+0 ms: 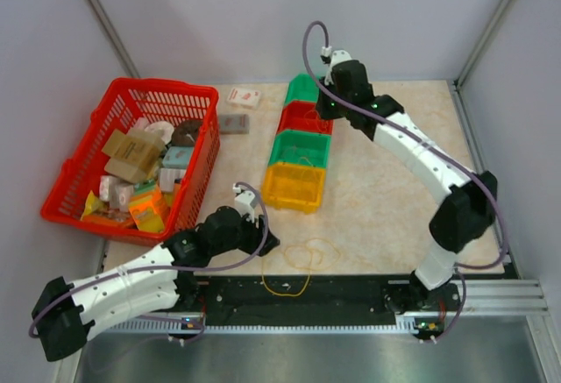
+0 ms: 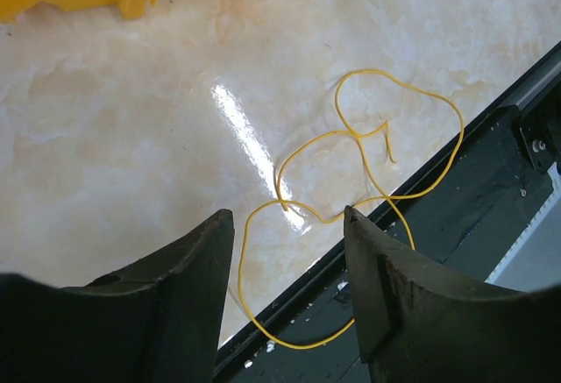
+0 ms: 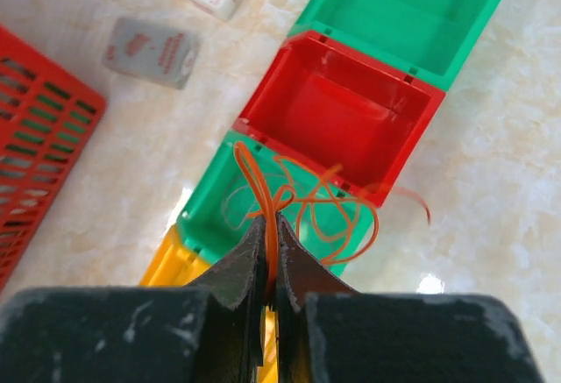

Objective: Untangle the cables

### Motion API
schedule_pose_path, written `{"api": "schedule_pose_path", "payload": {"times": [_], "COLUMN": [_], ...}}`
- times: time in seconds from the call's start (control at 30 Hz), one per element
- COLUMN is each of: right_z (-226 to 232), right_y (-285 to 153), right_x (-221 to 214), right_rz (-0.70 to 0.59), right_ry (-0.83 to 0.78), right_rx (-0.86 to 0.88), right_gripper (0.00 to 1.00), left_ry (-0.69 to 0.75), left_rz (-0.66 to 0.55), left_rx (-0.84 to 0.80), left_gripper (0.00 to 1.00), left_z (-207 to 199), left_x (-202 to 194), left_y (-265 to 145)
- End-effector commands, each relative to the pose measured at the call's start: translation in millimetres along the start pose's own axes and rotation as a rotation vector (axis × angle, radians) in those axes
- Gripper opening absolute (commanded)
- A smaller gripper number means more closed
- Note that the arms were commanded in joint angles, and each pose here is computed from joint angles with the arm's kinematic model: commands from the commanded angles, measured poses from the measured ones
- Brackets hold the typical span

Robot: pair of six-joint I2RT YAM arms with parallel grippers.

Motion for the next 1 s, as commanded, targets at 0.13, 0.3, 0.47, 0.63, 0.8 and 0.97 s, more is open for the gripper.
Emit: {"api": "schedule_pose_path", "payload": {"times": [0.13, 0.3, 0.47, 0.63, 0.8, 0.97], "right_z": [-11.3, -12.8, -17.9, -19.0, -15.6, -1.3], "right_y": [83.3, 122.6, 140.0, 137.3, 100.2, 31.5], "right_x": [14.5, -5.1, -20.1, -17.6, -6.3, -28.4], "right_rz": [-0.01, 0.075, 0.149, 0.195, 0.207, 0.242], "right_ry": [-0.057, -0.06, -0.07, -0.091, -0.082, -0.127], "right_rx": [-0.064, -0.064, -0.113, -0.142, -0.119, -0.1], "right_gripper": [0.0, 0.0, 0.1, 0.47, 0.62, 0.63], "left_ry": [0.045, 0.065, 0.068, 0.062, 0.04, 0.025], "left_rz": [-0.134, -0.158, -0.164, -0.162, -0.169, -0.189], "left_rx": [-0.092, -0.075, -0.074, -0.078, -0.081, -0.095], "left_gripper": [0.57, 0.58, 0.58, 0.59, 0.6, 0.6], "left_z": [-17.0, -16.8, -17.4, -17.9, -18.3, -19.1], "left_x": [27.6, 32.3, 34.2, 34.2, 33.9, 34.2], "left_y": [-19.3, -25.1, -27.9, -28.5, -30.7, -37.4]}}
Point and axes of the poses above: each gripper's point midway between its finger pads, its own y axis out along the fingers, its own z axis along the line the jaws close on, x = y × z, the point moved 10 cm from there along -y, back along the fingers, and after that the axes turned 1 degree about -y, right-handed, at the moved point
